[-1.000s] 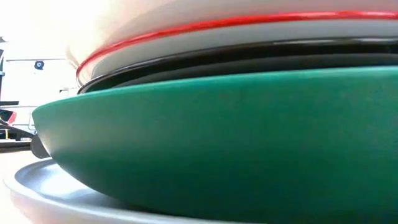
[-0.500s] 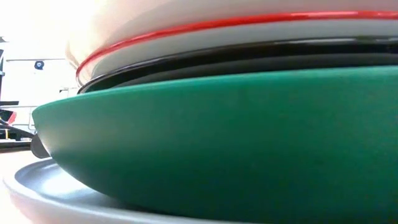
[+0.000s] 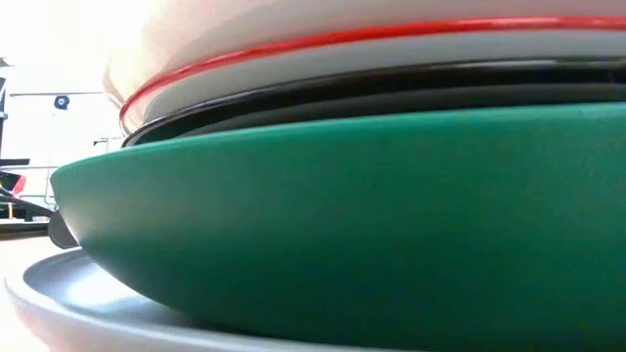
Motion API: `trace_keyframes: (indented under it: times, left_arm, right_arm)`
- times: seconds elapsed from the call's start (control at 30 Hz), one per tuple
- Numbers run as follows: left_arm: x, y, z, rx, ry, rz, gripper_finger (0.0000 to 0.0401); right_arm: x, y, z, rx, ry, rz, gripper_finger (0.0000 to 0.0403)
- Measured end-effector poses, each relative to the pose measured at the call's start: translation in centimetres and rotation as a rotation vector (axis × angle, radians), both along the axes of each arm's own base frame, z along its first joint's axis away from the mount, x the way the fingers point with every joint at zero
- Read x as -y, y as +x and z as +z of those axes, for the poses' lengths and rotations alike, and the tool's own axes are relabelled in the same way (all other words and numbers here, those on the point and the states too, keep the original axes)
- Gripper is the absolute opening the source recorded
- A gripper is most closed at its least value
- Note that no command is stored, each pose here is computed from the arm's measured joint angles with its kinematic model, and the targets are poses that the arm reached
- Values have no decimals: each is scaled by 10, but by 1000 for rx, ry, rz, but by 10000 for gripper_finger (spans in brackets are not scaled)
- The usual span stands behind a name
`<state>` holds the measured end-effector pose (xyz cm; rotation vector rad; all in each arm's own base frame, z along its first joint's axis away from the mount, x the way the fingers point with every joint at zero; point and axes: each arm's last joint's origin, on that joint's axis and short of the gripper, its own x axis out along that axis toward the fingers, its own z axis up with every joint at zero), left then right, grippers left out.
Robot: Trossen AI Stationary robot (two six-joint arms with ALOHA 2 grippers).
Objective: Sort dishes
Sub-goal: Put the pink plate into the dishwasher rack
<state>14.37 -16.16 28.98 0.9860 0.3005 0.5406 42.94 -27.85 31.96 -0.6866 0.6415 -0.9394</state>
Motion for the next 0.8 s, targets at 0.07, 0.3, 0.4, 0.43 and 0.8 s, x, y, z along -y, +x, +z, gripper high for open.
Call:
trace_keyframes:
  times: [0.07, 0.3, 0.4, 0.43, 0.8]
  left_arm:
    - [0, 0, 0, 0, 0, 0, 0]
    - [0, 0, 0, 0, -1, 0, 0]
    - [0, 0, 0, 0, -1, 0, 0]
    - [0, 0, 0, 1, -1, 0, 0]
    - [0, 0, 0, 4, -7, 0, 0]
  right_arm:
    - [4, 6, -6, -21, 1, 3, 0]
    - [10, 12, -13, -57, 21, -3, 0]
    - [11, 11, -17, -60, 52, 3, 0]
    - [12, 11, -18, -54, 65, 10, 0]
    - [14, 8, -22, -46, 106, 15, 0]
